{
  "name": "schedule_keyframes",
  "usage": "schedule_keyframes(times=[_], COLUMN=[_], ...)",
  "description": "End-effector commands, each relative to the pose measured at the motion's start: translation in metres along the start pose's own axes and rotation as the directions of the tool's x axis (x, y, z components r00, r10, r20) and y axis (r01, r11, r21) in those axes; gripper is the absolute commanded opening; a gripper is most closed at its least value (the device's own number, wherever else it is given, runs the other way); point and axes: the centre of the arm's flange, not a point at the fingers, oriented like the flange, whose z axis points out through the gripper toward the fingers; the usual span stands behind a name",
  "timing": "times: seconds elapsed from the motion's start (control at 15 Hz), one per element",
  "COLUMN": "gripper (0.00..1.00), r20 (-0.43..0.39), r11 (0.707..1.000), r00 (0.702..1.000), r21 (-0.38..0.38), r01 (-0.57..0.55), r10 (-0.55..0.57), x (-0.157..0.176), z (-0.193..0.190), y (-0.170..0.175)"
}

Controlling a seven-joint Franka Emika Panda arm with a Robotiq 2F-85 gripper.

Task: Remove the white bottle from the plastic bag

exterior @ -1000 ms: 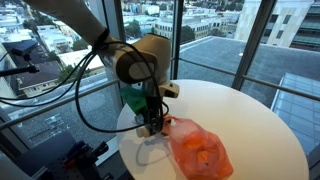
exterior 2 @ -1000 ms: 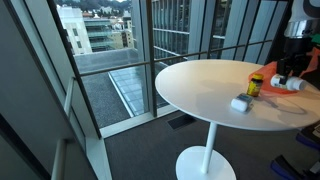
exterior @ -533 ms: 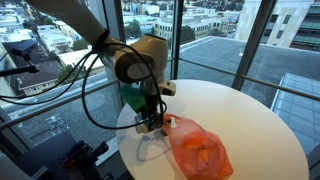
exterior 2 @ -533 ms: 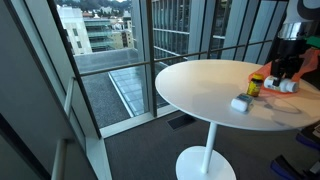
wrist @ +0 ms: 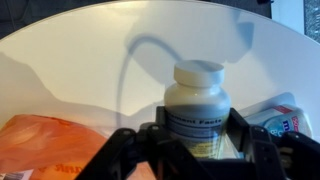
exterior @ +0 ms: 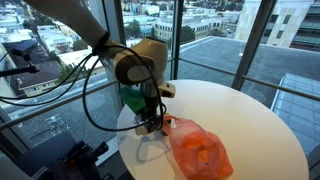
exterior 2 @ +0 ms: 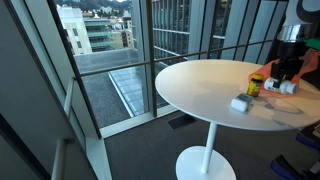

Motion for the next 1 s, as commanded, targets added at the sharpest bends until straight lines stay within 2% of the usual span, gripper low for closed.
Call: schedule_keyframes(times=[0.0,0.53,0.93], gripper=[0.36,0.36,0.36], r20=[-0.017,-0.048,-0.095], r11=[0.999,0.994,0.992], r00=[0.999,0.993,0.988], r21=[-0.02,-0.021,-0.02], r01=[0.035,0.107,0.124], r10=[-0.036,-0.108,-0.125], x=[0.003,0.015,0.032], z=[0.01,0.027,0.038], y=[-0.006,-0.03,-0.029])
